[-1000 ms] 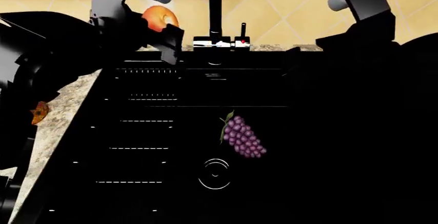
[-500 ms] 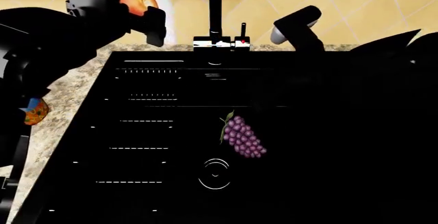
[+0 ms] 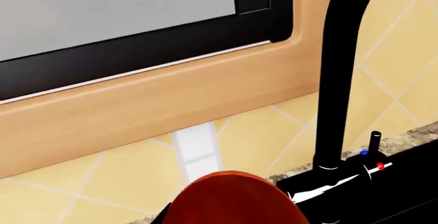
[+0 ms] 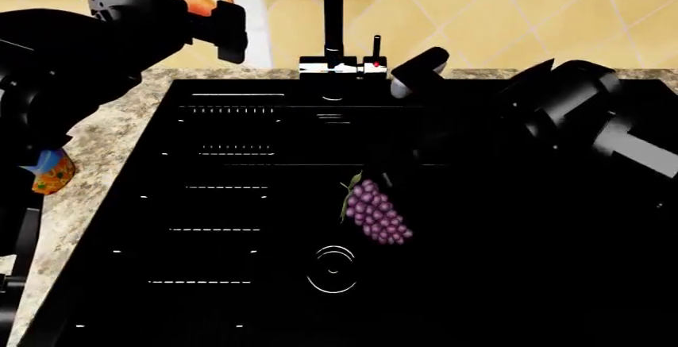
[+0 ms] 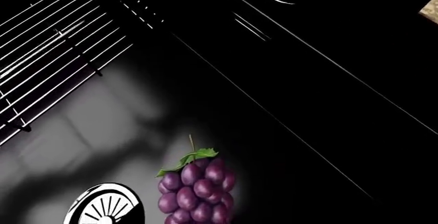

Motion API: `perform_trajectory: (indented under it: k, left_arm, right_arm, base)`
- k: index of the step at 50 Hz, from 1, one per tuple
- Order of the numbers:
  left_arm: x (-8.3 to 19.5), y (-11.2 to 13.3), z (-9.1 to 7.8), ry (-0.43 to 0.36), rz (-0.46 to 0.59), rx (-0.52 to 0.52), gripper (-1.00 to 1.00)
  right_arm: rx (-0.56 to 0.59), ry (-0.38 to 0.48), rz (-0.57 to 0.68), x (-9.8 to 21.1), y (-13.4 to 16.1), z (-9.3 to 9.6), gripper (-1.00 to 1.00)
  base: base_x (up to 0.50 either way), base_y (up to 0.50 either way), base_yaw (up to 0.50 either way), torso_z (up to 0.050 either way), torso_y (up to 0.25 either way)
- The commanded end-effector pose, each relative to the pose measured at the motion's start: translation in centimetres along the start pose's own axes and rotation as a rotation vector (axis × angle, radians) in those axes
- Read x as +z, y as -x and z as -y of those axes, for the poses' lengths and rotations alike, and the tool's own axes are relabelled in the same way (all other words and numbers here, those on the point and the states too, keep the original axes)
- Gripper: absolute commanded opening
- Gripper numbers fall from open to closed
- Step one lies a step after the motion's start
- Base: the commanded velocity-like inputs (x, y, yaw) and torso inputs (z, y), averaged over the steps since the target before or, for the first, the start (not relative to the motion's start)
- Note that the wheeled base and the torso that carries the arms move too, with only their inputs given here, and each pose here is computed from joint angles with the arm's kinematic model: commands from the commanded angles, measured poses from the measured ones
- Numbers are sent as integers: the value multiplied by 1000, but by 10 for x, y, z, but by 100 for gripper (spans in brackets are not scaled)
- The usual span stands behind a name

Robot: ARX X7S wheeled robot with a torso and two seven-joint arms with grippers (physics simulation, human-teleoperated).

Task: Pick up the fruits and vegetables and place them in the sink. Turn on the sink faucet to wash them. Then turn the sink off and put them in the tray.

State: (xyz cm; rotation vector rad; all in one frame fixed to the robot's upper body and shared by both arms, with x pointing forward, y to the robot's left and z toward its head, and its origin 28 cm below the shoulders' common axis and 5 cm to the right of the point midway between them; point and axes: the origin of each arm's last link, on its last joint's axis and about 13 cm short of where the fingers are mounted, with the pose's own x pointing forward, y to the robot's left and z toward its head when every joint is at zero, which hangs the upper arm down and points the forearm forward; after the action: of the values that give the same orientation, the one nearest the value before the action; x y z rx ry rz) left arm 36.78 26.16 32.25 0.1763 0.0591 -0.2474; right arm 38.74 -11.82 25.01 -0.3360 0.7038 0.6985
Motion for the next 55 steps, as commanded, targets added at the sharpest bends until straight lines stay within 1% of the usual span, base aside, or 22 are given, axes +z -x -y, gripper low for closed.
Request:
perform_trajectory:
  k: [1, 7, 12, 26, 43, 52, 55]
  left_arm:
    - [0, 3, -1, 19, 13, 13, -100]
    - [1, 6, -3, 16, 18, 17, -100]
    - [0, 6, -3, 17, 16, 19, -100]
    - [-3, 7, 2, 16, 11, 5, -100]
    - [-9, 9, 1, 12, 10, 10, -100]
    - [-7, 10, 2, 3, 16, 3, -100]
    - [-7, 11, 3, -11, 20, -5, -100]
  right_arm:
    - [15, 10, -49, -5, -14, 4, 100]
    - [58, 6, -74, -10, -30, 6, 100]
    - [76, -7, -98, -15, -37, 10, 100]
    - [94, -15, -165, -33, -32, 7, 100]
    - [107, -9, -185, -39, -42, 8, 100]
    - [71, -11, -182, -44, -44, 10, 100]
    - [67, -15, -178, -45, -45, 10, 100]
  base:
    - [0, 0, 0, 0, 0]
    - [0, 0, 0, 0, 0]
    - [0, 0, 0, 0, 0]
    - [0, 0, 0, 0, 0]
    - [0, 0, 0, 0, 0]
    - [0, 0, 0, 0, 0]
    - [0, 0, 0, 0, -250]
